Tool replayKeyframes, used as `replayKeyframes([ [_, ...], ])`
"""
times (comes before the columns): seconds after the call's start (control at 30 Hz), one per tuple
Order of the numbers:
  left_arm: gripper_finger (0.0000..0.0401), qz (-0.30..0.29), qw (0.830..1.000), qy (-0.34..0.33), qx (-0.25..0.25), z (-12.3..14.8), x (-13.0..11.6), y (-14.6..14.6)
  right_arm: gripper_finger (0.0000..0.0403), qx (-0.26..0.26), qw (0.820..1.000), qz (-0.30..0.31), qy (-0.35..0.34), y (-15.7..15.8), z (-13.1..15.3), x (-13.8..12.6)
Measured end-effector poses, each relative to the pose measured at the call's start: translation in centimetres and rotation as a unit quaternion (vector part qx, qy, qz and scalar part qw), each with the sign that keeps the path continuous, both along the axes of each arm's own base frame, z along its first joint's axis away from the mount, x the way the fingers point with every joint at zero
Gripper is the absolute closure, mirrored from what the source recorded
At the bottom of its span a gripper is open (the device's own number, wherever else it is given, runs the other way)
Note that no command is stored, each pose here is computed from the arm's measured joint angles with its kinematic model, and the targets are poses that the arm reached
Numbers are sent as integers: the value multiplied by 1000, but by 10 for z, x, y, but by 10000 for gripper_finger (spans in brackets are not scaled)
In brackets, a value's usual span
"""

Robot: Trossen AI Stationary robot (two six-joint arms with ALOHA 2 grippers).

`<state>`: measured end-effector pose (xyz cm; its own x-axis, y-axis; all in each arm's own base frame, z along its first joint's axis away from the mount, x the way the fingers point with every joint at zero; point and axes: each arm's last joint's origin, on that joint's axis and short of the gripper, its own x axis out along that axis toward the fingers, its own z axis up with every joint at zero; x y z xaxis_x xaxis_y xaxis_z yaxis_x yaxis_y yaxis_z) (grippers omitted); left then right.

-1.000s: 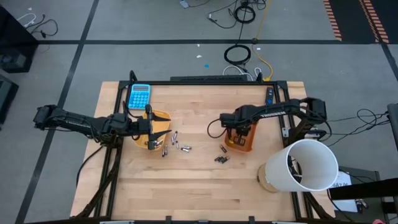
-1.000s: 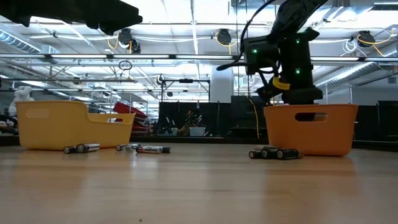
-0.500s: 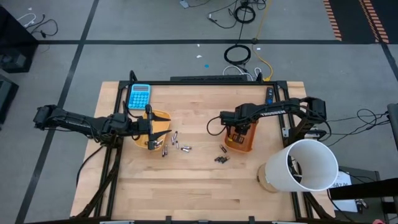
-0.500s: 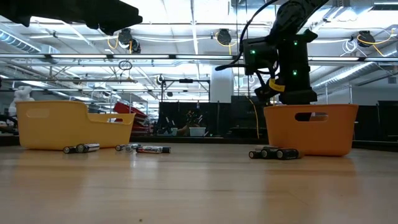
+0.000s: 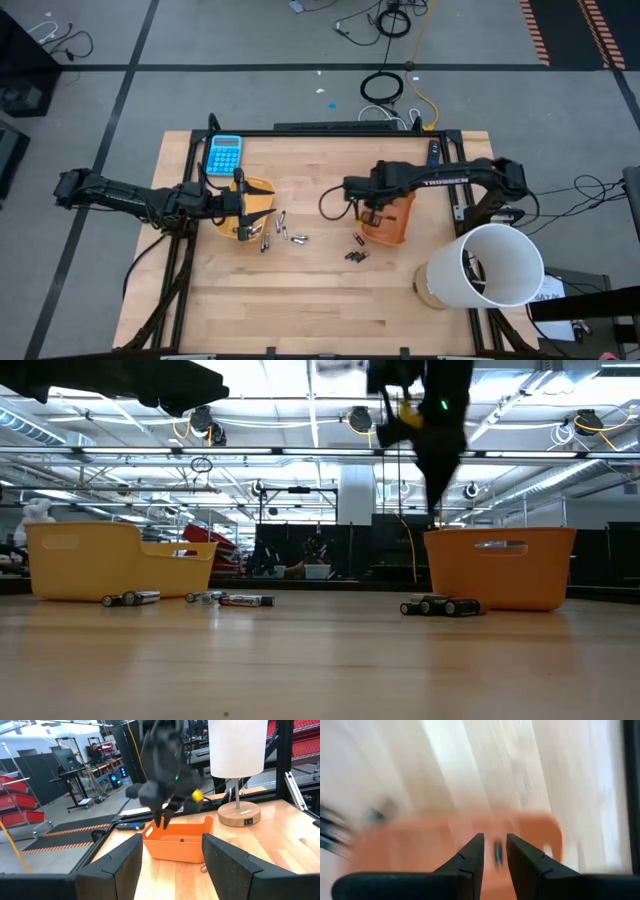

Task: Sort batteries
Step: Put the black battery into the orange bin

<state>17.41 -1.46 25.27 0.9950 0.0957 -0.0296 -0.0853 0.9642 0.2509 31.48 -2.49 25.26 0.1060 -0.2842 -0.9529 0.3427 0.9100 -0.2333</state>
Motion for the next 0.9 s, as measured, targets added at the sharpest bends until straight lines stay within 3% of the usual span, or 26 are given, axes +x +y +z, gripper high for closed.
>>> replayKeyframes([
  [0.17, 186, 0, 1000, 0, 1, 0, 0, 0, 328, 24, 995, 65, -68, 37, 8, 28],
  [0.37, 186, 0, 1000, 0, -3, 0, 0, 0, 309, 70, 984, 161, -41, 82, -16, 53],
  [0.5, 186, 0, 1000, 3, -2, -1, 0, 0, 269, 69, 970, 233, 2, 114, -36, 52],
  [0.67, 186, 0, 1000, 3, -3, 0, 0, 0, 218, 71, 960, 266, 49, 137, -55, 48],
  [0.9, 186, 0, 1000, -4, -16, 1, 0, 0, 225, 68, 948, 292, 109, 153, -73, 32],
])
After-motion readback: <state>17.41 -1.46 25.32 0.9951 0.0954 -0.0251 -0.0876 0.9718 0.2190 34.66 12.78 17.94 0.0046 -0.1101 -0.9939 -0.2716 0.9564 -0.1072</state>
